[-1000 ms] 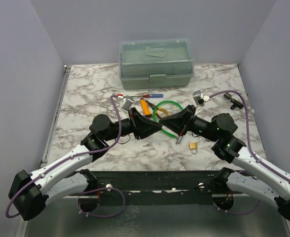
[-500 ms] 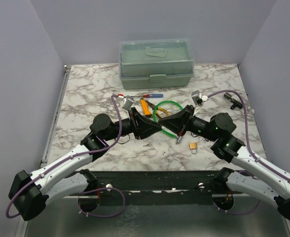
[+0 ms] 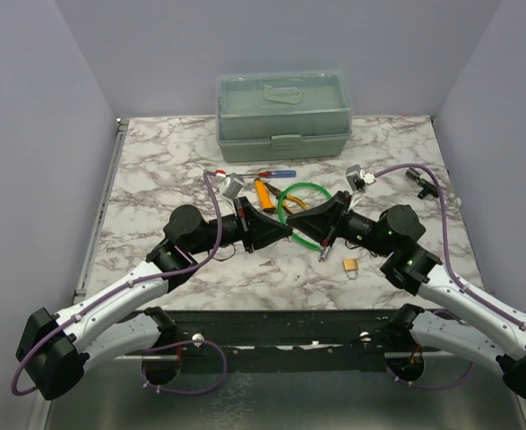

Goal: Unlock with the key

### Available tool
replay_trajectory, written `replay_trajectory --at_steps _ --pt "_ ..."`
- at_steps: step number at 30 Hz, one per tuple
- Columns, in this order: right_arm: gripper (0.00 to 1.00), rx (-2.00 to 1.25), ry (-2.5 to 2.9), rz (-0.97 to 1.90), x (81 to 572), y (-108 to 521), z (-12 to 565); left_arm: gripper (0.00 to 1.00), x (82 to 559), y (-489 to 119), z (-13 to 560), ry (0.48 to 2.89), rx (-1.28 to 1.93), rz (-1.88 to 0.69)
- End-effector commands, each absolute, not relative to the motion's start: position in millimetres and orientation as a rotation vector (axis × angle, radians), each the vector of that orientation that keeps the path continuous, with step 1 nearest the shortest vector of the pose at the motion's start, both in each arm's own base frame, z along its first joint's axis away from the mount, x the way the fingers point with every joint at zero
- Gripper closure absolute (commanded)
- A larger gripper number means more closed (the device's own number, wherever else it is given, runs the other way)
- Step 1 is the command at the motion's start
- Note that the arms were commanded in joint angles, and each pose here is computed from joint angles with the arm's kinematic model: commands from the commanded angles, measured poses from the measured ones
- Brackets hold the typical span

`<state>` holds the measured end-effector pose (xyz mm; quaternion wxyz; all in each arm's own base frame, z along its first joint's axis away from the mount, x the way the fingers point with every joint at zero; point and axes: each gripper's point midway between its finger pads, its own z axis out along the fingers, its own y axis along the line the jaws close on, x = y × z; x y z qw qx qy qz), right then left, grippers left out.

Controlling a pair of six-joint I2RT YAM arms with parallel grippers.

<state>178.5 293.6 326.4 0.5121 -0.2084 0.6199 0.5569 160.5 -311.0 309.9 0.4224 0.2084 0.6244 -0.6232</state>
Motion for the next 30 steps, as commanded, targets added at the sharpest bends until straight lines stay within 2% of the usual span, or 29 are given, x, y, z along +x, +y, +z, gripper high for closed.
replay_trajectory --at_steps 1,7,8,10,12,13,14,20,25,30 --pt "1.00 -0.505 1.470 1.340 176 293 324 1.00 157 -314 326 1.535 0.542 -1.598" --pt "0.99 -0.461 1.465 1.311 178 284 321 1.00 159 -310 325 1.551 0.528 -1.564" --pt "0.94 -0.449 1.480 1.302 180 283 319 1.00 161 -309 323 1.558 0.522 -1.548" --pt "0.68 -0.420 1.512 1.282 185 283 316 1.00 165 -307 318 1.581 0.504 -1.512" --pt "0.36 -0.385 1.539 1.262 190 280 315 1.00 170 -304 311 1.614 0.478 -1.470" --pt "0.27 -0.353 1.552 1.245 194 278 315 1.00 172 -302 307 1.630 0.469 -1.449" --pt "0.23 -0.318 1.568 1.222 199 275 315 1.00 174 -300 303 1.647 0.464 -1.428" --pt "0.17 -0.042 1.719 1.003 233 243 300 1.00 185 -288 275 1.777 0.432 -1.274" --pt "0.17 0.264 1.960 0.708 250 201 249 1.00 193 -274 254 1.889 0.445 -1.118" --pt "0.20 0.543 2.199 0.376 242 164 193 1.00 197 -259 240 1.967 0.506 -0.973"
